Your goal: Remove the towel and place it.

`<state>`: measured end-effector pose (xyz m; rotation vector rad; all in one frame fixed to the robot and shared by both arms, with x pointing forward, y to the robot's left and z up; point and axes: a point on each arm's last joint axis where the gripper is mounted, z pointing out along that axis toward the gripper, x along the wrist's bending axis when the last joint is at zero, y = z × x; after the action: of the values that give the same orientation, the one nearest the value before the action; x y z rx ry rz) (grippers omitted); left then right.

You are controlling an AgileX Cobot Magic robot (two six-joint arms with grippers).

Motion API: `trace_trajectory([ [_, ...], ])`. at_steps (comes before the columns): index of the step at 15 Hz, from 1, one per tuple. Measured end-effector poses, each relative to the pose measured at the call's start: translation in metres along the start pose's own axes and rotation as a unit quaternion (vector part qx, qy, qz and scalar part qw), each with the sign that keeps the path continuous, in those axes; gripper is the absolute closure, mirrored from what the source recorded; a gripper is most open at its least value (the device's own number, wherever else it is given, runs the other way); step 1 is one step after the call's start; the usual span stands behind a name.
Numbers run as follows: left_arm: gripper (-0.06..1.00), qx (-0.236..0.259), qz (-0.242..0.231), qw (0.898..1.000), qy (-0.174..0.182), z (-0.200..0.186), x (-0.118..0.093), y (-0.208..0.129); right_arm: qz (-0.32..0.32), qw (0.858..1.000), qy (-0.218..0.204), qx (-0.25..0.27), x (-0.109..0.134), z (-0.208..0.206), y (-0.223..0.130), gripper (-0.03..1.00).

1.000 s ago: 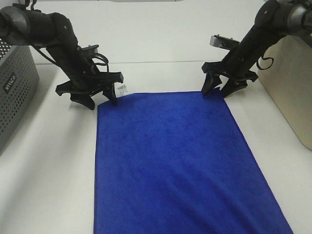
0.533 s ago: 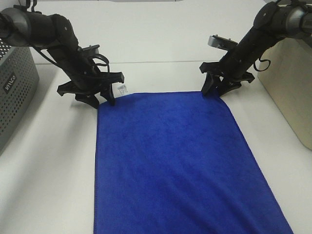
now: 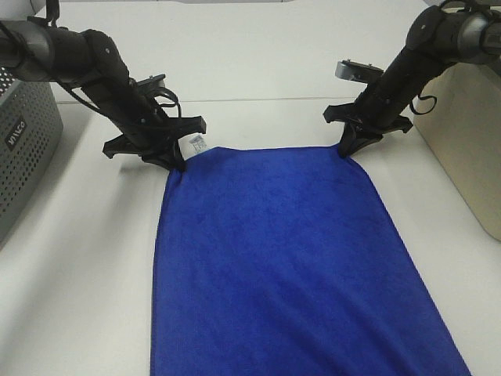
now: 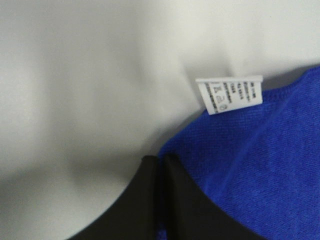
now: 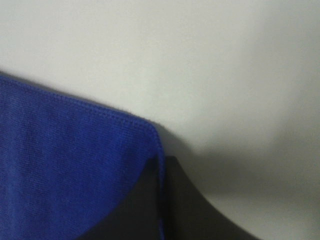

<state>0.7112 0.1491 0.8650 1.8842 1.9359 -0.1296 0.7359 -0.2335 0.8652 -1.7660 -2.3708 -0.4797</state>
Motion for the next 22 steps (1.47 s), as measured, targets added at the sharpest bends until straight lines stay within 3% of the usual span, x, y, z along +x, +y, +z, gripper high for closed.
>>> trace_trajectory([
  [5, 0.94, -0.013, 0.029, 0.999, -0.002, -0.007, 0.001, 0.01, -0.005, 1.0, -0.006, -0.006, 0.0, -0.004, 0.003, 0.95],
  [12, 0.94, -0.107, 0.089, 0.99, 0.017, -0.054, 0.0, 0.061, -0.02, 0.997, -0.015, -0.076, 0.004, -0.027, 0.027, 0.95],
  [22, 0.94, -0.229, 0.131, 0.964, 0.026, -0.023, 0.008, 0.094, -0.085, 0.958, -0.094, -0.259, -0.002, -0.051, 0.066, 0.95],
])
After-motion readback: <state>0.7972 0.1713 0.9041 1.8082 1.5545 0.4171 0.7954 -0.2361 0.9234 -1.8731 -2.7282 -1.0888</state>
